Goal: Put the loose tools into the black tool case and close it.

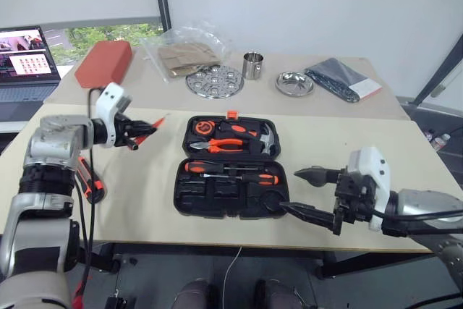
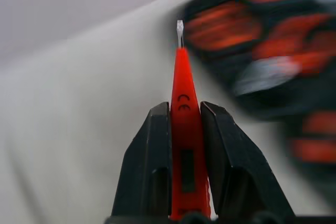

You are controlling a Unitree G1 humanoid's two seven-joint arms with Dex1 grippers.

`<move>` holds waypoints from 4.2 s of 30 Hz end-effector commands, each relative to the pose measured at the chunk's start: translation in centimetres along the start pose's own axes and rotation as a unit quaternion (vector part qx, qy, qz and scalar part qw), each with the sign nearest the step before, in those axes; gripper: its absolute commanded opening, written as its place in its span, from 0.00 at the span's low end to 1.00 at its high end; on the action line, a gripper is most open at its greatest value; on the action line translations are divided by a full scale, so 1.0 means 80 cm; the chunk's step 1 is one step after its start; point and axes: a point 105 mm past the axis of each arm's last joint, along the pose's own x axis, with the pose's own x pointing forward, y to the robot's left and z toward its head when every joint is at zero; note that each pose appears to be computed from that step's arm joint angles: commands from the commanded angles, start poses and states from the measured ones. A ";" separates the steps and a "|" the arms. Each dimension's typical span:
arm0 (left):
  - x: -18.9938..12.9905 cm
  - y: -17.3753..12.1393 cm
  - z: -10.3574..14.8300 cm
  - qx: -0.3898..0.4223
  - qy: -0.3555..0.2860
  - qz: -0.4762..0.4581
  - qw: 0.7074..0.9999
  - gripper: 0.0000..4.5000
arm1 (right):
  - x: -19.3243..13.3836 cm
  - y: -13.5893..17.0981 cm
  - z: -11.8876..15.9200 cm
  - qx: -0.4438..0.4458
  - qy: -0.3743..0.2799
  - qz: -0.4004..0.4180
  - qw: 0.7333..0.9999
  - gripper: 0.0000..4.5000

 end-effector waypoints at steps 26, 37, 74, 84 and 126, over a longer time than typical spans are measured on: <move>0.117 -0.097 -0.040 0.123 0.144 -0.238 0.952 0.09 | -0.002 -0.001 0.009 -0.006 -0.042 -0.063 0.997 1.00; 0.090 -0.104 -0.002 0.078 0.042 -0.271 0.959 0.75 | 0.005 0.001 0.003 0.008 -0.043 -0.055 0.998 1.00; 0.083 -0.082 -0.067 0.011 -0.041 -0.093 0.995 0.00 | 0.020 -0.007 0.008 -0.007 -0.040 -0.017 0.999 1.00; -0.074 -0.093 -0.099 -0.151 -0.094 0.237 0.955 0.72 | 0.067 -0.018 0.040 -0.052 -0.066 0.096 0.992 1.00; -0.123 -0.012 -0.088 -0.232 -0.057 0.335 0.911 0.38 | 0.076 -0.009 0.026 -0.046 -0.056 0.144 0.987 1.00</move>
